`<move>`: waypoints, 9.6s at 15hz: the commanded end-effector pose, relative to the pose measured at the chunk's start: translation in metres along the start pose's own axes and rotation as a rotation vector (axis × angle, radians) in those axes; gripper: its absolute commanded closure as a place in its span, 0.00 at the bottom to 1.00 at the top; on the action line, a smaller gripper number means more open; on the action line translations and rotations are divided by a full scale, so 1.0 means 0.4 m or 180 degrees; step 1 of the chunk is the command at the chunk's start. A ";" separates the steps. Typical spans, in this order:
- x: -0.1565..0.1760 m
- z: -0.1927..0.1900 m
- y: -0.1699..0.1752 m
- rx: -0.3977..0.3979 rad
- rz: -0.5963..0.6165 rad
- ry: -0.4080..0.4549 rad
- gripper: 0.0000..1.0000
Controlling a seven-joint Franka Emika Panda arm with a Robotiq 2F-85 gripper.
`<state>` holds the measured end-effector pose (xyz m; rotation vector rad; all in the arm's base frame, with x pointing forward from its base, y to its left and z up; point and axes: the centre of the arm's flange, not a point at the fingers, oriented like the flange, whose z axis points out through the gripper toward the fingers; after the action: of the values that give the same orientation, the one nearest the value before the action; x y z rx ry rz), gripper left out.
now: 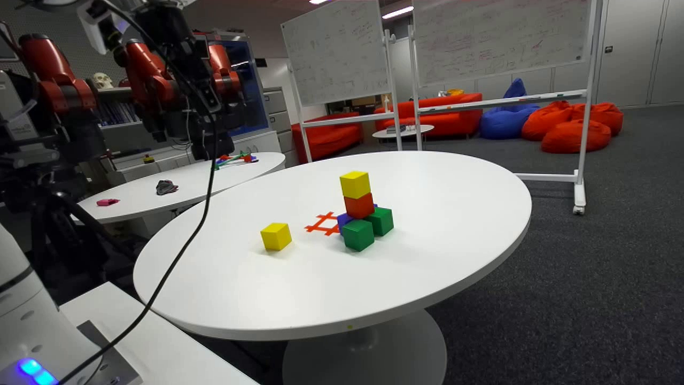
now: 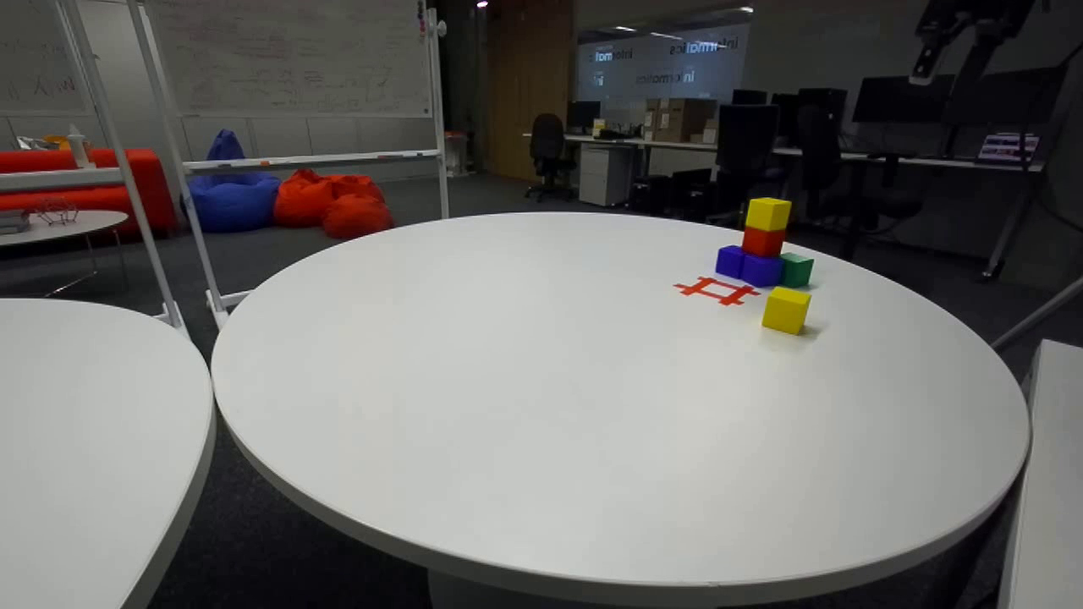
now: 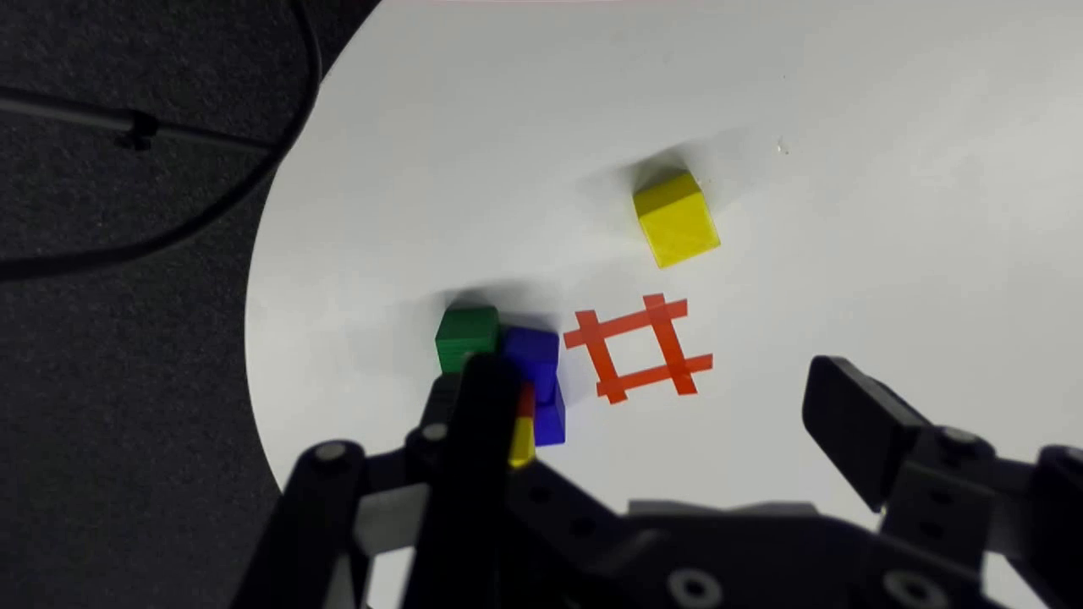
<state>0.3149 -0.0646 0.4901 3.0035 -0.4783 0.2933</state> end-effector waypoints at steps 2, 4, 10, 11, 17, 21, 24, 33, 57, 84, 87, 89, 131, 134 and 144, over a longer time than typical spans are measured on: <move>0.067 -0.145 0.021 -0.0057 -0.0081 0.0240 0.00; 0.050 -0.177 0.021 -0.0008 -0.0223 0.0179 0.00; 0.045 -0.164 0.013 -0.0009 -0.0158 0.0223 0.00; 0.060 -0.141 0.014 -0.0016 -0.0130 0.0105 0.00; 0.205 -0.014 0.029 -0.0024 -0.0085 -0.0397 0.00; 0.330 0.080 0.061 -0.0013 0.0019 -0.0775 0.00; 0.418 0.147 0.093 -0.0012 0.0158 -0.1047 0.00; 0.579 0.319 0.142 -0.0006 0.0399 -0.1887 0.00; 0.702 0.525 0.125 -0.0110 0.0085 -0.1102 0.00; 0.693 0.568 0.212 -0.0085 0.0765 -0.1031 0.00; 0.692 0.569 0.213 -0.0178 0.0669 -0.1063 0.00; 0.690 0.570 0.216 -0.0272 0.0593 -0.1105 0.00; 0.666 0.702 0.103 -0.0337 0.0140 -0.1320 0.00; 0.666 0.702 0.103 -0.0337 0.0140 -0.1320 0.00; 0.670 0.719 0.096 -0.0368 0.0130 -0.1358 0.70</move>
<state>0.6001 -0.2134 0.2676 2.9484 -0.5649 -0.3578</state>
